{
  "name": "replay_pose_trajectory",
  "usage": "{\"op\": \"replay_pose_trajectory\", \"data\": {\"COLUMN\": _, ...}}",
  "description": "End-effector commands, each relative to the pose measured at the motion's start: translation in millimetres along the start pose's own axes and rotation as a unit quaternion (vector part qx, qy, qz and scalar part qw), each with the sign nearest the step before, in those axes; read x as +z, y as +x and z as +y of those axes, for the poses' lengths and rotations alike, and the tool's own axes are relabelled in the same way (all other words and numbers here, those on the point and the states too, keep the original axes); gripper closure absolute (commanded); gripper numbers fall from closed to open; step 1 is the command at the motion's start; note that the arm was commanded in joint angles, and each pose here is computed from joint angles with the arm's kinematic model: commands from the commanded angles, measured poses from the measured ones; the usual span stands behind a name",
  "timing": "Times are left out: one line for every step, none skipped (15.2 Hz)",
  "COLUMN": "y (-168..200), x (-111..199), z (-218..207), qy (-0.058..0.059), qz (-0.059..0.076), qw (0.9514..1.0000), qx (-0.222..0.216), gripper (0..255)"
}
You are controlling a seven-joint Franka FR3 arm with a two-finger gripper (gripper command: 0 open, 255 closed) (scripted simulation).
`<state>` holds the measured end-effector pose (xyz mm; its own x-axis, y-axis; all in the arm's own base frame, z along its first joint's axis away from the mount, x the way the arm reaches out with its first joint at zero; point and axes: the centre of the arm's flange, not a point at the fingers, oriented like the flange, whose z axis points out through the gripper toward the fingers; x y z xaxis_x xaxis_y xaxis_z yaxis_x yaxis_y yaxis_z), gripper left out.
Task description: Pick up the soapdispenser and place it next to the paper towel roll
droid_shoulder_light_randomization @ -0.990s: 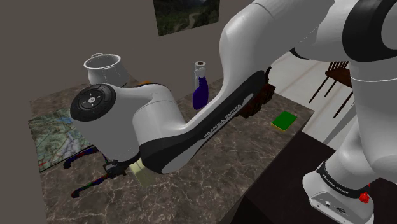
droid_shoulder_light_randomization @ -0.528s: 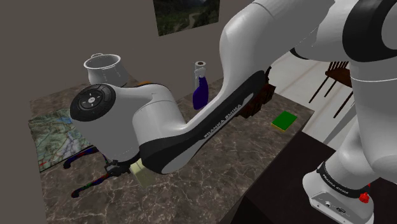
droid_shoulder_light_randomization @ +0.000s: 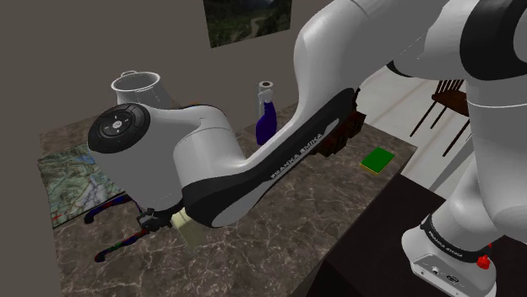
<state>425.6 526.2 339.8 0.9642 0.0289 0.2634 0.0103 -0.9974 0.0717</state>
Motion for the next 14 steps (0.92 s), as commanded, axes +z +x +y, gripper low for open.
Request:
{"op": "replay_pose_trajectory", "data": {"y": 2.4, "x": -9.6, "z": 0.7, "qy": 0.0, "qz": 0.0, "qw": 1.0, "qx": 0.0, "gripper": 255}}
{"op": "replay_pose_trajectory", "data": {"y": 3.8, "x": -14.7, "z": 1.1, "qy": 0.0, "qz": 0.0, "qw": 1.0, "qx": 0.0, "gripper": 255}}
{"op": "replay_pose_trajectory", "data": {"y": 5.2, "x": -19.8, "z": 1.5, "qy": 0.0, "qz": 0.0, "qw": 1.0, "qx": 0.0, "gripper": 255}}
{"op": "replay_pose_trajectory", "data": {"y": 6.6, "x": -24.9, "z": 1.9, "qy": 0.0, "qz": 0.0, "qw": 1.0, "qx": 0.0, "gripper": 255}}
{"op": "replay_pose_trajectory", "data": {"y": 8.0, "x": -30.0, "z": 2.2, "qy": 0.0, "qz": 0.0, "qw": 1.0, "qx": 0.0, "gripper": 255}}
{"op": "replay_pose_trajectory", "data": {"y": 9.4, "x": -35.0, "z": 2.6, "qy": 0.0, "qz": 0.0, "qw": 1.0, "qx": 0.0, "gripper": 255}}
{"op": "replay_pose_trajectory", "data": {"y": 10.8, "x": -40.1, "z": 3.0, "qy": 0.0, "qz": 0.0, "qw": 1.0, "qx": 0.0, "gripper": 255}}
{"op": "replay_pose_trajectory", "data": {"y": 12.2, "x": -45.2, "z": 3.4, "qy": 0.0, "qz": 0.0, "qw": 1.0, "qx": 0.0, "gripper": 255}}
{"op": "replay_pose_trajectory", "data": {"y": 13.6, "x": -50.3, "z": 3.7, "qy": 0.0, "qz": 0.0, "qw": 1.0, "qx": 0.0, "gripper": 255}}
{"op": "replay_pose_trajectory", "data": {"y": 14.9, "x": -55.3, "z": 4.1, "qy": 0.0, "qz": 0.0, "qw": 1.0, "qx": 0.0, "gripper": 255}}
{"op": "replay_pose_trajectory", "data": {"y": 16.3, "x": -60.4, "z": 4.5, "qy": 0.0, "qz": 0.0, "qw": 1.0, "qx": 0.0, "gripper": 255}}
{"op": "replay_pose_trajectory", "data": {"y": 17.7, "x": -65.5, "z": 4.9, "qy": 0.0, "qz": 0.0, "qw": 1.0, "qx": 0.0, "gripper": 255}}
{"op": "replay_pose_trajectory", "data": {"y": 19.1, "x": -70.6, "z": 5.3, "qy": 0.0, "qz": 0.0, "qw": 1.0, "qx": 0.0, "gripper": 255}}
{"op": "replay_pose_trajectory", "data": {"y": 20.5, "x": -75.7, "z": 5.6, "qy": 0.0, "qz": 0.0, "qw": 1.0, "qx": 0.0, "gripper": 255}}
